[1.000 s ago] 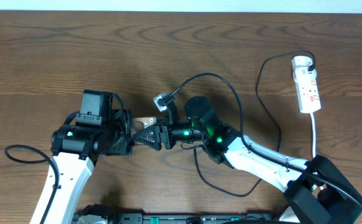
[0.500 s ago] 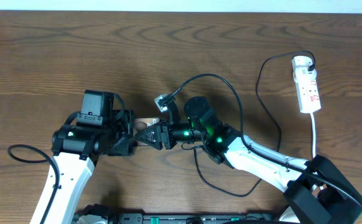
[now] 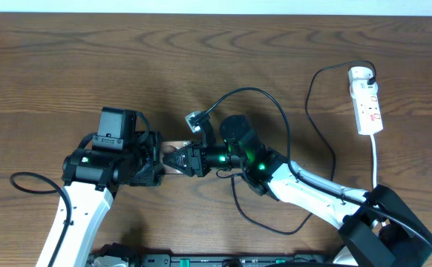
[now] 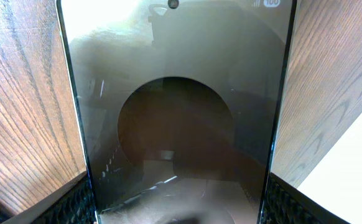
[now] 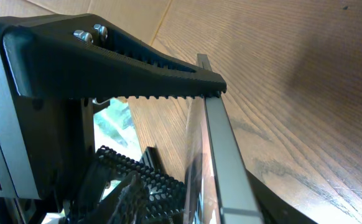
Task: Plug charger to phone and switch on socket
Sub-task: 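Close the right gripper on the phone's edge beside the left gripper, then rotate the phone with both grippers, turning its bottom edge toward the right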
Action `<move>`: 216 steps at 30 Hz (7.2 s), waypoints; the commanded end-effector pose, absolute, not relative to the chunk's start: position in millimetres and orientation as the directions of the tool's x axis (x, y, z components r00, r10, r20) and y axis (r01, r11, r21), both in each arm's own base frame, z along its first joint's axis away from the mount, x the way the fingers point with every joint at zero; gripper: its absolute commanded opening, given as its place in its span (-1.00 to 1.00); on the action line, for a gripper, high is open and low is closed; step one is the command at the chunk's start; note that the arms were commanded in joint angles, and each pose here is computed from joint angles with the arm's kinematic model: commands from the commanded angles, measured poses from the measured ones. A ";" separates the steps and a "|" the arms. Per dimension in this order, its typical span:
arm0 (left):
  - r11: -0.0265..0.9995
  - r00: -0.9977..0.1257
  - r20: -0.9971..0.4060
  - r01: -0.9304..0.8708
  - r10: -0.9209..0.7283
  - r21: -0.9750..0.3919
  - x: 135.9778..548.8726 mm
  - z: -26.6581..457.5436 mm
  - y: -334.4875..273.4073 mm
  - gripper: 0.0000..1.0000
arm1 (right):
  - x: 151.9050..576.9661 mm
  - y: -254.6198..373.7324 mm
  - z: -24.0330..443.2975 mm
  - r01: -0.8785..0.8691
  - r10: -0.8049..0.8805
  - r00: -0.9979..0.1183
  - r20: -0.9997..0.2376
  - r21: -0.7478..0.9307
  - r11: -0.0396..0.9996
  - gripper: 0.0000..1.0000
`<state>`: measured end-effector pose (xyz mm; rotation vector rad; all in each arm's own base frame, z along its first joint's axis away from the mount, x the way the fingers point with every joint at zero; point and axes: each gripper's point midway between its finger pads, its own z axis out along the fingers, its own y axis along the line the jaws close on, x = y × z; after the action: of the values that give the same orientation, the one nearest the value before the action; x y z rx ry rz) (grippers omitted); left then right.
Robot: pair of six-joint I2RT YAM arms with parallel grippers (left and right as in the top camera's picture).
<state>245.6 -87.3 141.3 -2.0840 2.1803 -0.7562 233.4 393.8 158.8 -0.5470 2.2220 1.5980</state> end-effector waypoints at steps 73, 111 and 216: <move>-0.007 -0.130 0.319 -0.919 -0.939 -0.393 250.9 153.5 -95.9 -0.85 | 233.6 402.2 163.2 -0.520 -0.088 -0.850 -0.520 0.801 0.297 -0.72; 0.035 -0.183 0.323 -0.909 -0.929 -0.415 249.3 157.4 -99.7 0.77 | 243.3 395.4 163.6 -0.513 -0.072 -0.853 -0.517 0.803 0.303 -0.98; 0.262 -0.459 -0.083 -0.343 -0.885 -0.902 348.7 269.5 -101.2 -0.86 | 301.2 365.6 292.0 0.219 0.203 -0.940 0.273 0.943 -0.252 -0.97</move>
<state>348.1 -102.9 270.8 -1.1240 1.9259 -1.1893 313.3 358.9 273.8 0.7376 1.9448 2.4321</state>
